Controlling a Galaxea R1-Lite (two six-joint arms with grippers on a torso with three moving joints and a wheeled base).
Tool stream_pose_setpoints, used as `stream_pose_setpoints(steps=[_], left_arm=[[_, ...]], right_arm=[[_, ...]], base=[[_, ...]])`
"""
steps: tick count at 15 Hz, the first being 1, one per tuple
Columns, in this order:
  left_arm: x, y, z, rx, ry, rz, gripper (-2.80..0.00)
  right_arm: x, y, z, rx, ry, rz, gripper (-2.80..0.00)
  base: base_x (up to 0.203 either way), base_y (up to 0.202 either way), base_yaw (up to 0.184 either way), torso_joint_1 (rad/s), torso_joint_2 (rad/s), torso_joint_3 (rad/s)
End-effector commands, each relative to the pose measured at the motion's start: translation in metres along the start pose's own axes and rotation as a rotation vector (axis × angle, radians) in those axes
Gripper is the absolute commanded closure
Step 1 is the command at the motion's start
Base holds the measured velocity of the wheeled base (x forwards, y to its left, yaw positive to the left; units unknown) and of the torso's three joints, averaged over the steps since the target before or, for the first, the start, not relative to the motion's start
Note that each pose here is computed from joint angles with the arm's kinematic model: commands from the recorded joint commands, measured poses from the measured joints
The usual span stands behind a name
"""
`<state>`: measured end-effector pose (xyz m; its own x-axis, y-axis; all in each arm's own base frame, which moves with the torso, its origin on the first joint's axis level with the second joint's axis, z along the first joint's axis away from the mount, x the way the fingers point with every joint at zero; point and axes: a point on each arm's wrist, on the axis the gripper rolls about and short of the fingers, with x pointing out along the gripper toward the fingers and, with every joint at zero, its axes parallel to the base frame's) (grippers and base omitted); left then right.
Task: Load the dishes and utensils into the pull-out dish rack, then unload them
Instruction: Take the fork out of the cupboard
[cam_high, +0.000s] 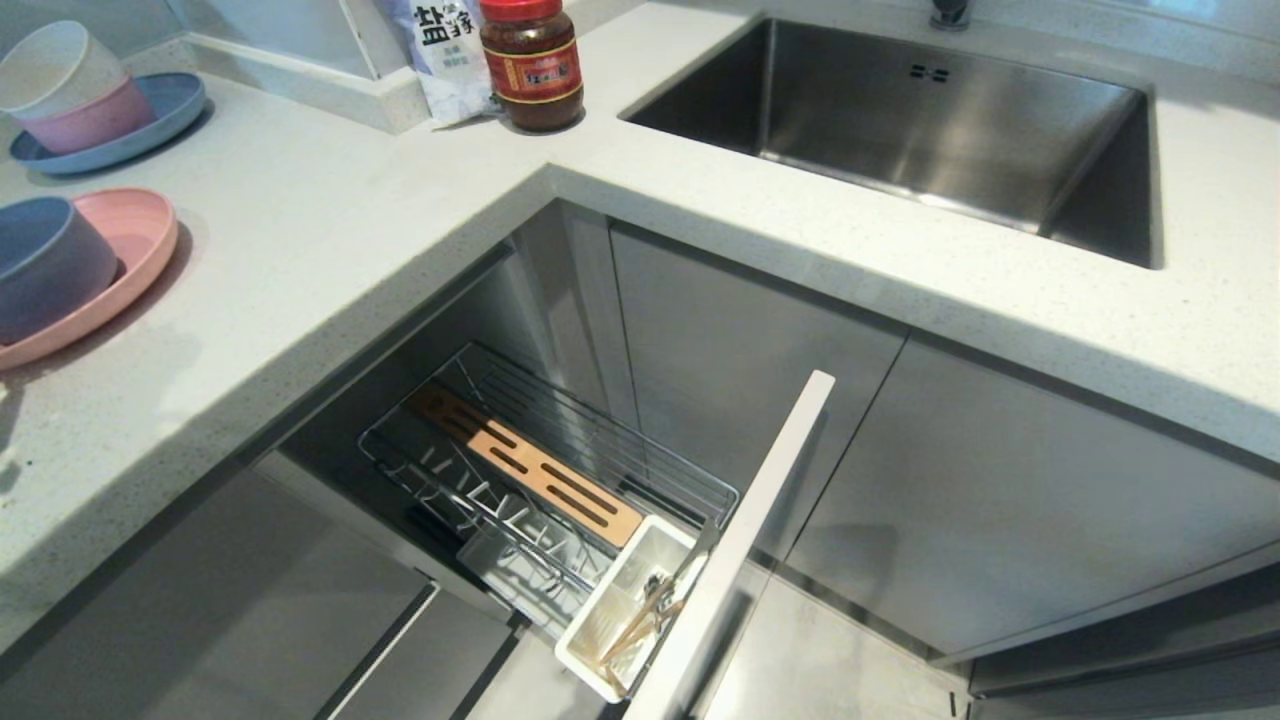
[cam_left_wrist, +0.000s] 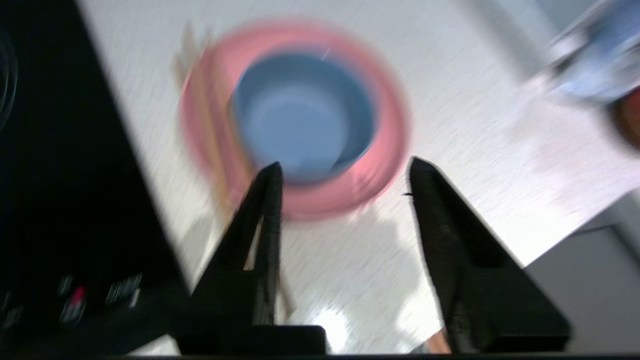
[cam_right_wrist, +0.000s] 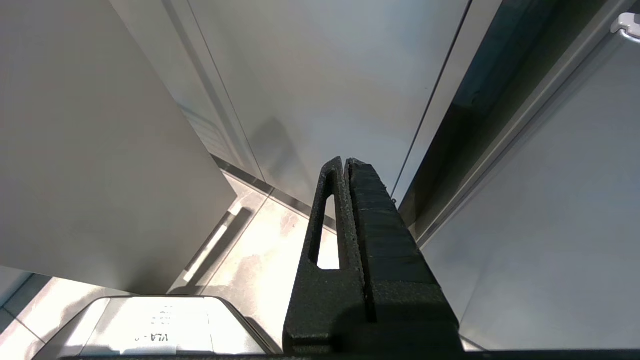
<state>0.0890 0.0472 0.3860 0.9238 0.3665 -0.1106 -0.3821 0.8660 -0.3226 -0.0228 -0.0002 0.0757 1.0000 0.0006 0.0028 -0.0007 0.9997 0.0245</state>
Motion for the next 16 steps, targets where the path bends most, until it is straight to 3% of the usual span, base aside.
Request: stream_pose_setpoints(steps=[1, 3, 5, 7, 9, 13, 16], left_arm=[[-0.015, -0.015, 0.013, 0.005, -0.101, -0.088, 0.0], [-0.023, -0.029, 0.024, -0.049, -0.136, -0.195, 0.0], [-0.027, -0.044, 0.028, -0.132, -0.119, -0.314, 0.0], [-0.025, -0.059, 0.022, -0.214, -0.036, -0.423, 0.0], [-0.017, -0.076, 0.008, -0.244, 0.08, -0.512, 0.0], [-0.012, -0.117, -0.042, -0.151, 0.358, -0.659, 0.0], [-0.006, -0.152, -0.09, -0.004, 0.458, -0.565, 0.0]], right_arm=[[0.0, 0.0, 0.0, 0.0, -0.002, 0.001, 0.0], [0.0, 0.0, 0.0, 0.0, -0.003, -0.001, 0.0], [0.0, 0.0, -0.001, 0.0, -0.002, 0.001, 0.0], [0.0, 0.0, 0.0, 0.0, -0.003, 0.001, 0.0], [0.0, 0.0, 0.0, 0.0, -0.003, 0.001, 0.0], [0.0, 0.0, 0.0, 0.0, -0.003, 0.0, 0.0], [0.0, 0.0, 0.0, 0.0, -0.003, 0.001, 0.0]], base=[[0.0, 0.0, 0.0, 0.0, 0.0, 0.0], [0.0, 0.0, 0.0, 0.0, 0.0, 0.0], [0.0, 0.0, 0.0, 0.0, 0.0, 0.0], [0.0, 0.0, 0.0, 0.0, 0.0, 0.0], [0.0, 0.0, 0.0, 0.0, 0.0, 0.0], [0.0, 0.0, 0.0, 0.0, 0.0, 0.0], [0.0, 0.0, 0.0, 0.0, 0.0, 0.0]])
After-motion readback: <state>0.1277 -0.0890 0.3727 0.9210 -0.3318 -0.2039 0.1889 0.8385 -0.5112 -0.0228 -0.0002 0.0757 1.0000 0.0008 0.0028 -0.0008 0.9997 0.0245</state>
